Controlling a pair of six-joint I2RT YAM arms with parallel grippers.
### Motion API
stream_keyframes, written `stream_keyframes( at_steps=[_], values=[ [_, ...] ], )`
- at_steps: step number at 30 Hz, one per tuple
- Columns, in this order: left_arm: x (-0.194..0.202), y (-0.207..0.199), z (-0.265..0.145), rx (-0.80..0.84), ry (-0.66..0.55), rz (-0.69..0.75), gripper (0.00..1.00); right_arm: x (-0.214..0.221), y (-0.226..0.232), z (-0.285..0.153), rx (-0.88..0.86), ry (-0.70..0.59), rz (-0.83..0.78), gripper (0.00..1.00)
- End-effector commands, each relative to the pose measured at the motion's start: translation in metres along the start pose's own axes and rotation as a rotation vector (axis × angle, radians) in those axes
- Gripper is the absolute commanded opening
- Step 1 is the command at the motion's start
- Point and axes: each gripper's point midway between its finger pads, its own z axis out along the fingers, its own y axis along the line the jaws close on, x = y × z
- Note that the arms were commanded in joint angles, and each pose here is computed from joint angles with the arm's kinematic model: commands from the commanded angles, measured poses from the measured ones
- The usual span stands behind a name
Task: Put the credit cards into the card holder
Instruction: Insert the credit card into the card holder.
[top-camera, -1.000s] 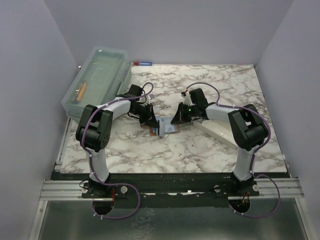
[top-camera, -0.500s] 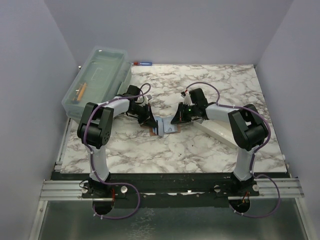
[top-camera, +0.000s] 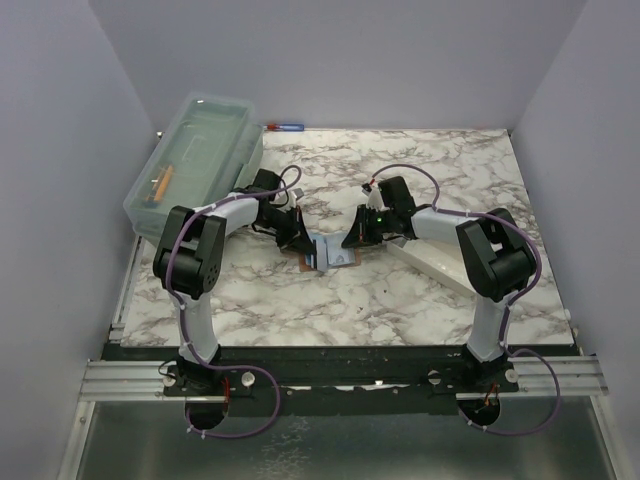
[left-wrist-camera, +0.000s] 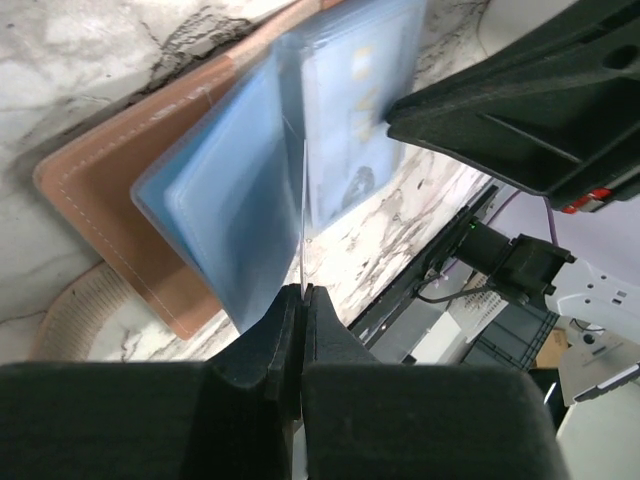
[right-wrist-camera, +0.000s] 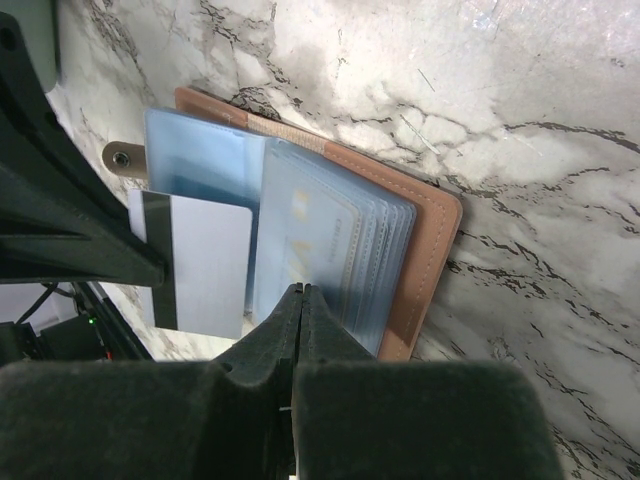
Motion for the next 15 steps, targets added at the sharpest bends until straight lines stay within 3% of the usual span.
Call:
stream_keyframes(
  at_steps=[1, 15],
  values=[
    [0.001, -0.023, -0.015, 0.04, -0.026, 0.039, 0.0, 0.016, -0.041, 0.007, 0.147, 0.037, 0.016, 0.0],
    [0.002, -0.011, -0.001, 0.046, 0.021, 0.016, 0.0, 0.018, -0.041, 0.008, 0.143, 0.043, 0.019, 0.0]
  ],
)
